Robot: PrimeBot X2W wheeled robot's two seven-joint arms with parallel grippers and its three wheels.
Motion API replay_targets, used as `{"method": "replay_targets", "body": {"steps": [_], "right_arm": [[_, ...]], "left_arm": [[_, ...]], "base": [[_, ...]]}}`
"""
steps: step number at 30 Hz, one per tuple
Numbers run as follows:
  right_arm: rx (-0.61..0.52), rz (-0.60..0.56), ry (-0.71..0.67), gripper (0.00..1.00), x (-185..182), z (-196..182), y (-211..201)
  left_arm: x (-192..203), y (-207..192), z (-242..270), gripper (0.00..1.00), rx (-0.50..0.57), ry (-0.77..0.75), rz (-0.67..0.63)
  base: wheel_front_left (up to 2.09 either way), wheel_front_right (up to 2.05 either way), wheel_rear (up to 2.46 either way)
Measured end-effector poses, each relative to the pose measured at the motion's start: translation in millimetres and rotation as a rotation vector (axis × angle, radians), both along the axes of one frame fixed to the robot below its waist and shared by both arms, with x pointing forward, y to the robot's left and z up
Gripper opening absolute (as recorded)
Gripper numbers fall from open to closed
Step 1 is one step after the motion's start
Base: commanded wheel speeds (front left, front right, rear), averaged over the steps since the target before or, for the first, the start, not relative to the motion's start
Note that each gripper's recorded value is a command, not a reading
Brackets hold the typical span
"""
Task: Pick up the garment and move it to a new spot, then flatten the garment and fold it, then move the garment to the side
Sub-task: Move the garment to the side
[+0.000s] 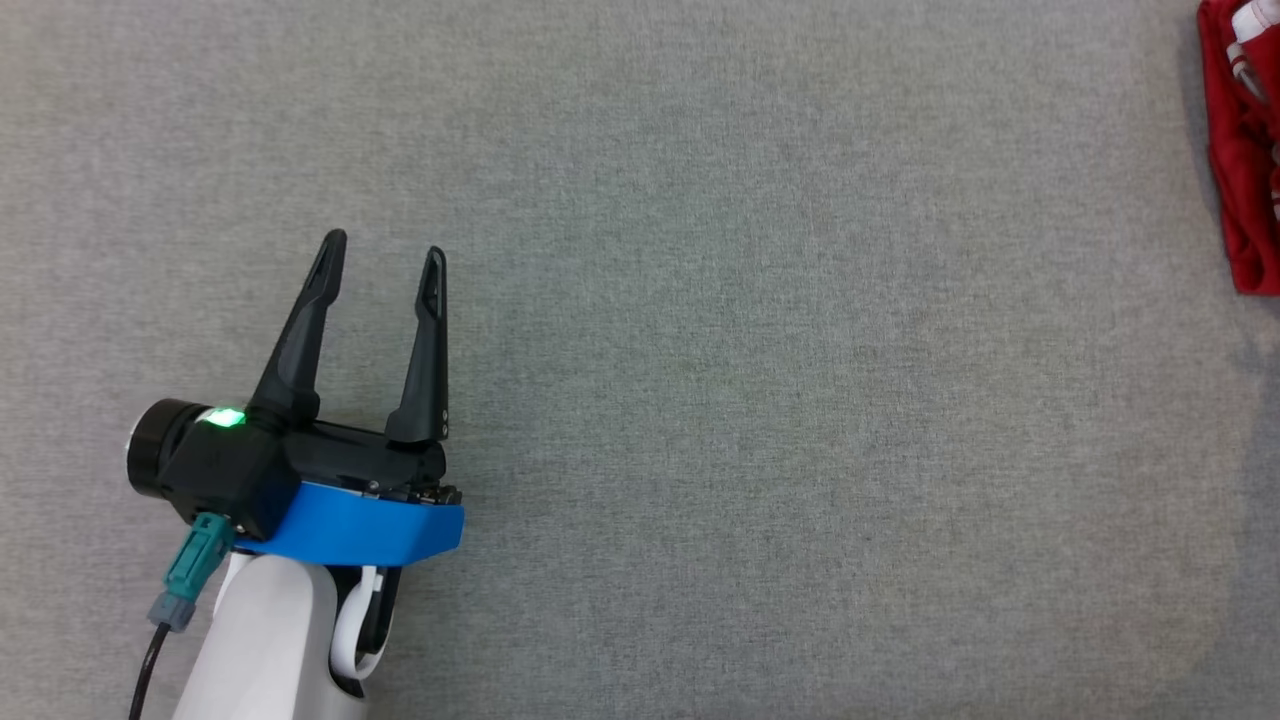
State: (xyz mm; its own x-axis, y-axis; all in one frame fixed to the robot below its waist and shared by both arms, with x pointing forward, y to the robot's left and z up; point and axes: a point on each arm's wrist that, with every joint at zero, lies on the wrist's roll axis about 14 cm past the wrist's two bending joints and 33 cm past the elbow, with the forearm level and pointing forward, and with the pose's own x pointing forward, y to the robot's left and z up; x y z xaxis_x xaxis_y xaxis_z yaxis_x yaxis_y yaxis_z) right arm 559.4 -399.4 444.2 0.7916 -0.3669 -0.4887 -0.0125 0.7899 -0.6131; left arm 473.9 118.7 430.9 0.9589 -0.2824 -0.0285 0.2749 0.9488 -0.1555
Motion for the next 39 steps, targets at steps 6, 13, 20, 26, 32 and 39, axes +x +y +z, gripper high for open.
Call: {"method": "replay_targets", "body": {"steps": [6, 13, 20, 26, 32, 39], "right_arm": [[0.105, 0.072, -0.175, 1.00, 0, 23, 40], [0.352, 0.207, -0.414, 1.00, -27, 56, 125], [0.533, 0.234, -0.539, 1.00, -90, 78, 170], [0.632, 0.219, -0.589, 1.00, -141, 85, 189], [0.682, 0.156, -0.620, 1.00, -185, 80, 181], [0.706, 0.187, -0.665, 1.00, -200, 85, 192]], "left_arm": [[-10, 10, 26, 1.00, 0.002, -0.045, 0.036], [-42, 26, 49, 1.00, -0.012, -0.064, 0.096], [-76, 39, 55, 1.00, -0.020, -0.057, 0.159], [-97, 49, 53, 1.00, -0.030, -0.043, 0.198], [-116, 56, 51, 1.00, -0.034, -0.035, 0.226], [-128, 57, 42, 1.00, -0.026, -0.004, 0.228]], "base": [[0.00, 0.00, 0.00], [0.00, 0.00, 0.00], [0.00, 0.00, 0.00], [0.00, 0.00, 0.00], [0.00, 0.00, 0.00], [0.00, 0.00, 0.00]]}}
